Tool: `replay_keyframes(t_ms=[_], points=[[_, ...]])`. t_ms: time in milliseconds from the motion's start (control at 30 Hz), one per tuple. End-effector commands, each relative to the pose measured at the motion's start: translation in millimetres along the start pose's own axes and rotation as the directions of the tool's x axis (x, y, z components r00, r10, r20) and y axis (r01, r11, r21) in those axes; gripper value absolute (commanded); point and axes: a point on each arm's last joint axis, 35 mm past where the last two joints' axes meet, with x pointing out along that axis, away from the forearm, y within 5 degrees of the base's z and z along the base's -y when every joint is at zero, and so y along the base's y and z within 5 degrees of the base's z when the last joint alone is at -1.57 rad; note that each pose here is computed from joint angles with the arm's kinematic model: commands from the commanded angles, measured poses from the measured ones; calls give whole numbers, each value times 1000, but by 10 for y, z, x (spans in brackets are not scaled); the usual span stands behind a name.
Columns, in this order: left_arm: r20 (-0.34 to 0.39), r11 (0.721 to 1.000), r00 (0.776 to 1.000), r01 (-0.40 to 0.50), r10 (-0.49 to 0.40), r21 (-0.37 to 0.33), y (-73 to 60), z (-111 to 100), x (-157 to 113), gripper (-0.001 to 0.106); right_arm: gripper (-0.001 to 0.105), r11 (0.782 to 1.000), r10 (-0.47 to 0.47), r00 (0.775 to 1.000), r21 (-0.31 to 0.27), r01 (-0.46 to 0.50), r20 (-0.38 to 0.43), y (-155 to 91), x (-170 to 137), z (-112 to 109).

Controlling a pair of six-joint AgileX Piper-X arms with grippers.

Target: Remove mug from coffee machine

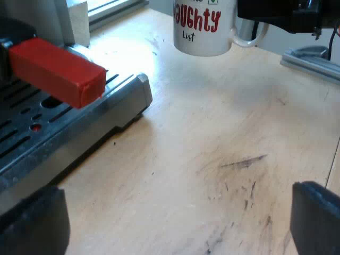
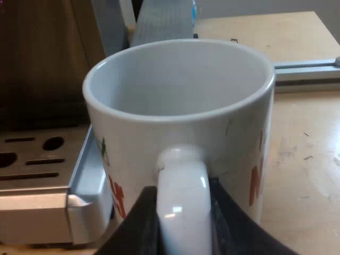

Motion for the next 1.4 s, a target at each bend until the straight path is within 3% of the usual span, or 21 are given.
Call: replay_keyframes(t_ms=[33,133,433,567,633,800,967,1400], points=[[0,1000,1000,-5,5,3,0,15,4,86,0,998,-35,998,51,33,46,-25,12,73],[-4,1000,1000,-1,1,-19,2,14,9,86,0,996,-77,997,53,76,16,-53,93,50],[-4,1000,1000,-1,1,-19,2,14,9,86,0,995,-38,999,86,40,-23,-72,396,12],[-4,1000,1000,-1,1,-19,2,14,9,86,0,999,-33,999,-29,33,-24,-23,536,-20],[-4,1000,1000,-1,1,-19,2,14,9,86,0,998,-35,999,-49,35,-6,0,578,-13],[-2,1000,1000,-17,17,-19,8,14,9,86,0,997,-46,999,-55,45,-11,82,713,-86],[3,992,993,-118,118,-38,44,10,7,86,0,997,-45,999,-55,45,-11,162,835,-176],[-5,992,993,-121,121,-45,46,1,6,86,0,993,-81,996,-93,77,-42,257,986,-373]])
